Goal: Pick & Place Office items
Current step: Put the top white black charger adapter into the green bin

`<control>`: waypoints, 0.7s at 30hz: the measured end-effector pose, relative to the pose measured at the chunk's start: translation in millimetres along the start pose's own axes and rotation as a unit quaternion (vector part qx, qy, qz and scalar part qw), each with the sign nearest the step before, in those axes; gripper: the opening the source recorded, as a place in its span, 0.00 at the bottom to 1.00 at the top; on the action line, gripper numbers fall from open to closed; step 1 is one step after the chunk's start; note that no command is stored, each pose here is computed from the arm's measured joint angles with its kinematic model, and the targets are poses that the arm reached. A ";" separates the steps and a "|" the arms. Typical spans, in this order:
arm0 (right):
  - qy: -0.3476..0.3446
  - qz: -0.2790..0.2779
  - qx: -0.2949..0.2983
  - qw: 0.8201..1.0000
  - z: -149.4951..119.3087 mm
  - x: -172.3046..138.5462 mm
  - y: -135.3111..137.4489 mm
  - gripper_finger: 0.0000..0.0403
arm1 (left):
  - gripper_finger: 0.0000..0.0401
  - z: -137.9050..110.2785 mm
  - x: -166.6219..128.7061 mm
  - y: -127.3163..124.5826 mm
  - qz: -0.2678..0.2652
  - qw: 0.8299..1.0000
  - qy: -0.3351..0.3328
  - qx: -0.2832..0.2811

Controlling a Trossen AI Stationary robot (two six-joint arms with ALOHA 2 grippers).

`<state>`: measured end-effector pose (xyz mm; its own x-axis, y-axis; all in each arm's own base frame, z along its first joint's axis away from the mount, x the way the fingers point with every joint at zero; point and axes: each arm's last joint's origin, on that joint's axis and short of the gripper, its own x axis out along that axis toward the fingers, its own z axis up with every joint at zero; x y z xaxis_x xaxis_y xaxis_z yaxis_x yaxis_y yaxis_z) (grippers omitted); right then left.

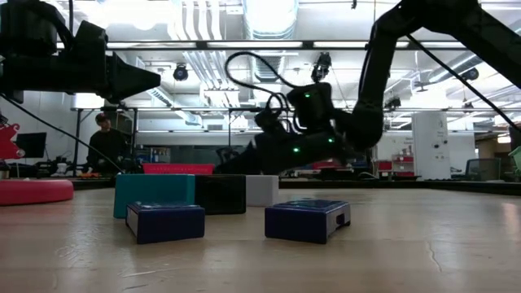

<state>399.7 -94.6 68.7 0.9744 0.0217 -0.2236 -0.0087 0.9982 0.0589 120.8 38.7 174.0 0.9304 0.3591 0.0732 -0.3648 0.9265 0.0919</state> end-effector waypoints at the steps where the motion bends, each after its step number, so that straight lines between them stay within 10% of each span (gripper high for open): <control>1: 0.006 0.004 0.001 1.000 1.5 2.9 0.5 0.65 | 0.42 0.0 0.0 0.0 0.000 1.000 0.000 0.000; 21: 0.046 0.032 -0.035 0.998 25.8 33.8 16.4 0.65 | 0.42 0.0 0.0 0.0 0.000 1.000 0.000 0.000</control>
<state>438.3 -79.0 87.1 0.9468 0.0877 -0.3097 -0.0895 0.9960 0.0085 120.8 38.7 173.9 0.9305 0.3591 0.0728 -0.3648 0.9266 0.0916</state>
